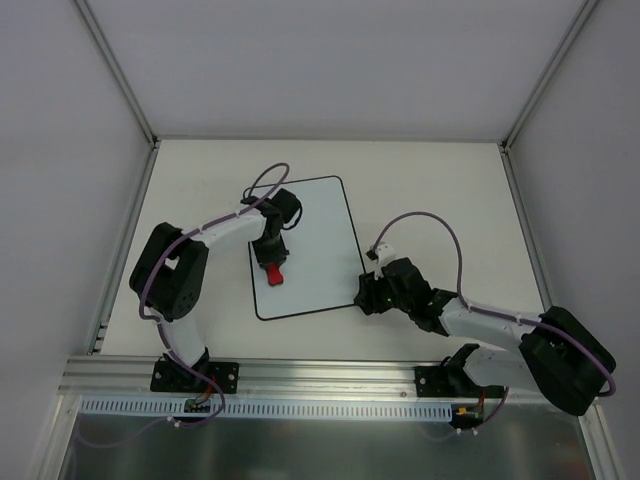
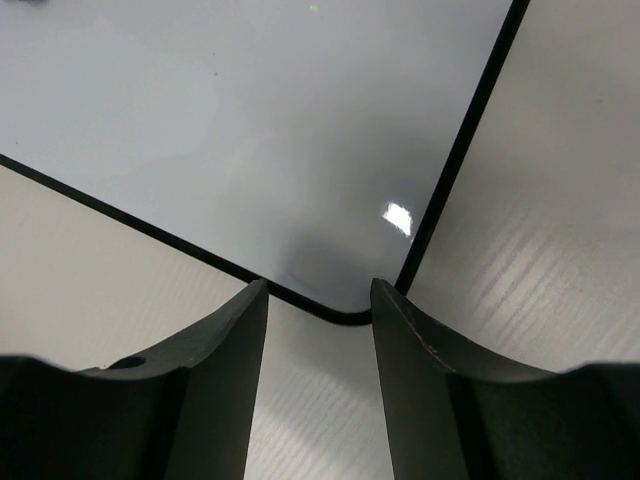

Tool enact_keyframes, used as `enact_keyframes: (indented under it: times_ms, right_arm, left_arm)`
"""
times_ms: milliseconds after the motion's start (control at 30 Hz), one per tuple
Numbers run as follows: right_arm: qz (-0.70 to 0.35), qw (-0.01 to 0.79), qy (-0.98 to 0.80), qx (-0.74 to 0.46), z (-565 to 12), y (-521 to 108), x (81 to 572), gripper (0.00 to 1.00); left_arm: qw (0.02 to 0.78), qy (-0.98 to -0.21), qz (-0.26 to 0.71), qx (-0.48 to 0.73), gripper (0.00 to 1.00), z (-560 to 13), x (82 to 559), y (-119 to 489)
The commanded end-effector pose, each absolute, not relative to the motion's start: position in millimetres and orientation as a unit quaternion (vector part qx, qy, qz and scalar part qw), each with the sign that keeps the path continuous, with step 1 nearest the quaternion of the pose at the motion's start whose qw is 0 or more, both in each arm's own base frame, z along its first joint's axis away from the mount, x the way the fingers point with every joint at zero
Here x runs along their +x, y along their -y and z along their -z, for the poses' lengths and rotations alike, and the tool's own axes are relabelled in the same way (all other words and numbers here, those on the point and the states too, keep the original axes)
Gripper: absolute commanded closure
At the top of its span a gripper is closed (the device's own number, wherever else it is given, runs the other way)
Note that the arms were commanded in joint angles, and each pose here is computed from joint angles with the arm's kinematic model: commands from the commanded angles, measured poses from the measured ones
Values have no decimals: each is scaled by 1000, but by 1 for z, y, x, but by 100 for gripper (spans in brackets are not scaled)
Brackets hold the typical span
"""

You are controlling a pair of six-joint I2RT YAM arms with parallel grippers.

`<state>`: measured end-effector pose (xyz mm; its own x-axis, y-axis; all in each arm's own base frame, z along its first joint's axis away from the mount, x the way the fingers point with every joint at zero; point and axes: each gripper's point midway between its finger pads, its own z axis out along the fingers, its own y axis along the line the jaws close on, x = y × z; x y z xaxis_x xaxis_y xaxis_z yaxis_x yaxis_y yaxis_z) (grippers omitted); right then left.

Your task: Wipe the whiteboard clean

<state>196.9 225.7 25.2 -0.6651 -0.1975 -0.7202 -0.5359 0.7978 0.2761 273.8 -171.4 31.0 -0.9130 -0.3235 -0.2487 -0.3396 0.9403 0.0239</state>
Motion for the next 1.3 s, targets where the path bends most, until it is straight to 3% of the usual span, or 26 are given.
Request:
enact_keyframes:
  times_ms: [0, 67, 300, 400, 533, 700, 833, 1033, 1267]
  right_arm:
    - [-198, 318, -901, -218, -17, -203, 183, 48]
    - [-186, 337, -897, -216, -32, -201, 192, 45]
    - [-177, 392, -876, -219, -83, -200, 210, 16]
    - [-168, 409, -871, -216, -100, -196, 217, 8]
    - [-161, 432, -863, -209, -122, -188, 223, 1]
    - [-139, 472, -849, -193, -153, -170, 230, 1]
    - [-114, 500, -841, -173, -172, -148, 235, 1]
    - [-84, 531, -828, -157, -201, -126, 241, 1]
    - [-66, 560, -815, -134, -230, -107, 244, 1]
  left_arm:
    - [158, -971, -48, -174, 100, -64, 291, 138]
    - [177, -966, -54, -179, 100, -78, 300, 115]
    - [185, -963, -106, -166, 100, -87, 312, 43]
    - [175, -963, -126, -163, 100, -80, 317, 21]
    - [172, -965, -97, -173, 100, -67, 332, 9]
    - [177, -959, -70, -210, 100, -63, 340, -11]
    - [164, -960, -62, -218, 81, -51, 336, -13]
    - [144, -962, -69, -222, 63, -35, 327, -15]
    - [188, -956, -37, -223, 23, -68, 334, -8]
